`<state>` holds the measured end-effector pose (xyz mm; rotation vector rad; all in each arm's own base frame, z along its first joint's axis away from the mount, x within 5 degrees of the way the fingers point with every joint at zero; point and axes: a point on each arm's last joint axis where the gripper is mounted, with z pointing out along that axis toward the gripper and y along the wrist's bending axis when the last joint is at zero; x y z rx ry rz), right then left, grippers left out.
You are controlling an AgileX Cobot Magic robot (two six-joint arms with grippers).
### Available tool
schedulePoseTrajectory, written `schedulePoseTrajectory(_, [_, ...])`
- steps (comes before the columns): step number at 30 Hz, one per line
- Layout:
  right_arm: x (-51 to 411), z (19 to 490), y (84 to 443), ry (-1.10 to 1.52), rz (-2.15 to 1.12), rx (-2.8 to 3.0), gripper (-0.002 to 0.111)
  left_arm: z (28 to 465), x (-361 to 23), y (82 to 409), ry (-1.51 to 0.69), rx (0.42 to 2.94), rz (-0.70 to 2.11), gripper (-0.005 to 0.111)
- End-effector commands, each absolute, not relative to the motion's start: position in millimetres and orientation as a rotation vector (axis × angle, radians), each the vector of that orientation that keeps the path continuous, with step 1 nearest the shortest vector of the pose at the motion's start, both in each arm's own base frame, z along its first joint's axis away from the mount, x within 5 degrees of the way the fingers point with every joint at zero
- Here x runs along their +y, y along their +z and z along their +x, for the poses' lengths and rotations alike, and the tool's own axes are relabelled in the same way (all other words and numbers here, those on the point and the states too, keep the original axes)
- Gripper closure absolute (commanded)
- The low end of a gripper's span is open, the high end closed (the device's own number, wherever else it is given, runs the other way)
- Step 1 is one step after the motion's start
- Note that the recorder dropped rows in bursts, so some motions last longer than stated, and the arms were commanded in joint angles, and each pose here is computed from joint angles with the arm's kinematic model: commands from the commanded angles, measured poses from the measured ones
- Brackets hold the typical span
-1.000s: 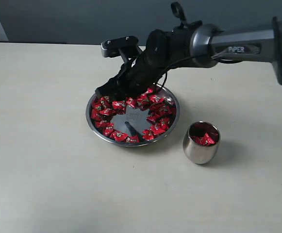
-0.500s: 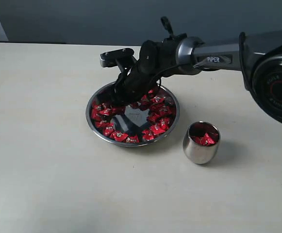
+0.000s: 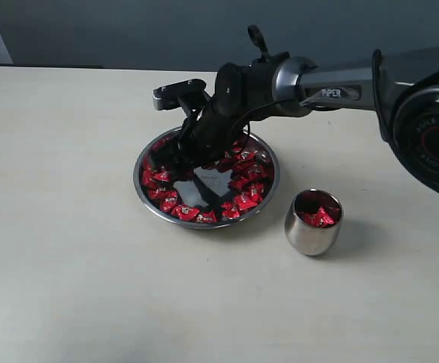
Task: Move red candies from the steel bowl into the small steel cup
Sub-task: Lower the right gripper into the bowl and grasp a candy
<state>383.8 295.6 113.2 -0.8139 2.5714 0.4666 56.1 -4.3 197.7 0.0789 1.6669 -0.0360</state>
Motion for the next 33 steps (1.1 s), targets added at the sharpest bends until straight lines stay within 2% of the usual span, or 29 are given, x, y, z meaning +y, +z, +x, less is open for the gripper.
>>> schedulePoseTrajectory(1, [294.6,386.3,117.8,0.443,-0.836,2.544,0.057,55.9,-4.2,196.9,-0.037,1.662,0.076,0.105])
schedulePoseTrajectory(10, [294.7,387.8,118.4,0.436,-0.832,2.526,0.069,55.9,-4.2,196.9,-0.037,1.662,0.076,0.105])
schedulePoseTrajectory(22, [294.3,386.7,102.2,0.427,-0.844,2.567,0.069,55.9,-4.2,196.9,-0.037,1.662,0.076,0.105])
schedulePoseTrajectory(28, [294.4,386.6,111.3,0.435,-0.84,2.553,0.069,55.9,-4.2,196.9,-0.037,1.662,0.076,0.105])
schedulePoseTrajectory(30, [294.2,385.6,117.1,0.44,-0.844,2.552,0.075,55.9,-4.2,196.9,-0.037,1.662,0.076,0.105])
schedulePoseTrajectory(33, [293.7,384.2,128.3,0.448,-0.849,2.544,0.095,55.9,-4.2,196.9,-0.037,1.662,0.076,0.105])
